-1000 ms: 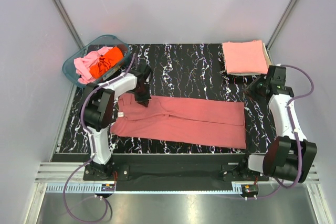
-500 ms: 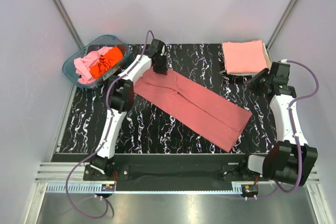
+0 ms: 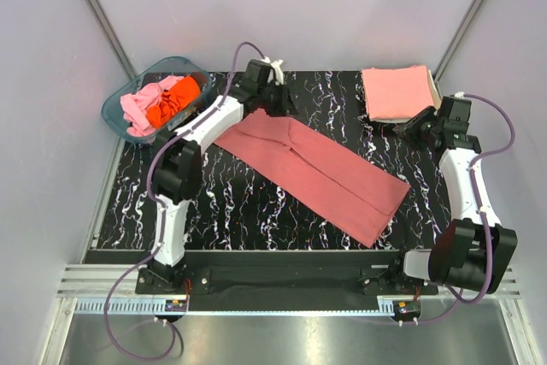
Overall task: Fold and stack the t-shirts
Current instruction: Fold the tshirt
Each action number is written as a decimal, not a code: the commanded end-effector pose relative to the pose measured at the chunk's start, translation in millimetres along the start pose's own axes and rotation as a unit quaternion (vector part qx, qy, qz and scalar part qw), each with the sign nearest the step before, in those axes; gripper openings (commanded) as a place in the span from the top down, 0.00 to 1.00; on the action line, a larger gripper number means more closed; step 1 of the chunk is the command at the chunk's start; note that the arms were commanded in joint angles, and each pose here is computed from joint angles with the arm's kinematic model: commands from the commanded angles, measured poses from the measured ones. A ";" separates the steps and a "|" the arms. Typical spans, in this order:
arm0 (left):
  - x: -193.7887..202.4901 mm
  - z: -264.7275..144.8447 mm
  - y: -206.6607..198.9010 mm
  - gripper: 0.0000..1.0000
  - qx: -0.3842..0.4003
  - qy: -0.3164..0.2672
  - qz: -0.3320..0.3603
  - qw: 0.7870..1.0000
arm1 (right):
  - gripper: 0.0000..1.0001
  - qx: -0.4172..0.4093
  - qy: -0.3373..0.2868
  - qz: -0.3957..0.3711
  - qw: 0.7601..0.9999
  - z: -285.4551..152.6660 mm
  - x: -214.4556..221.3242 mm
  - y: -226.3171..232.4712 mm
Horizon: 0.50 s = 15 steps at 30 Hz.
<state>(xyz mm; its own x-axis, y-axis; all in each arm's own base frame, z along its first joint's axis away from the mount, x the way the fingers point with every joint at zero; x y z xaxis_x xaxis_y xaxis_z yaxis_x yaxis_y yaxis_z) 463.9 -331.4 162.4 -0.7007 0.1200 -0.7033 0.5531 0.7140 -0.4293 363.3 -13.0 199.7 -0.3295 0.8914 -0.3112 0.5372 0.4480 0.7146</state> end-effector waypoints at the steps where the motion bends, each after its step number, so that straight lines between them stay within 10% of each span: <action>1: 39.5 0.8 -65.0 0.83 0.061 0.030 0.024 0.997 | 0.64 -0.046 0.007 -0.013 0.999 -18.2 4.6 17.2; 15: 190.1 20.9 -93.0 0.84 -0.012 0.183 0.032 0.983 | 0.64 -0.060 0.019 -0.030 0.998 -40.2 9.8 27.3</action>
<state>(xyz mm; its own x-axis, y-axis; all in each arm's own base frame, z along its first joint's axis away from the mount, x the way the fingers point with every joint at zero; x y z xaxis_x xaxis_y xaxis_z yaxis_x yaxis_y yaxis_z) 283.2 -398.9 59.7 -0.7718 0.4256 -0.4725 0.6231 0.6545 -0.4283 346.2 1.7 215.7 -0.3782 0.8763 -0.2983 0.4816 0.4615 0.7451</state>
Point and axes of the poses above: each gripper's point midway between its finger pads, its own z axis out along the fingers, its own y axis along the line the jaws close on, x = y × z, the point moved 1 cm from there along -z, back along the fingers, and after that the axes turned 14 degrees about z, right-handed, at the moved point
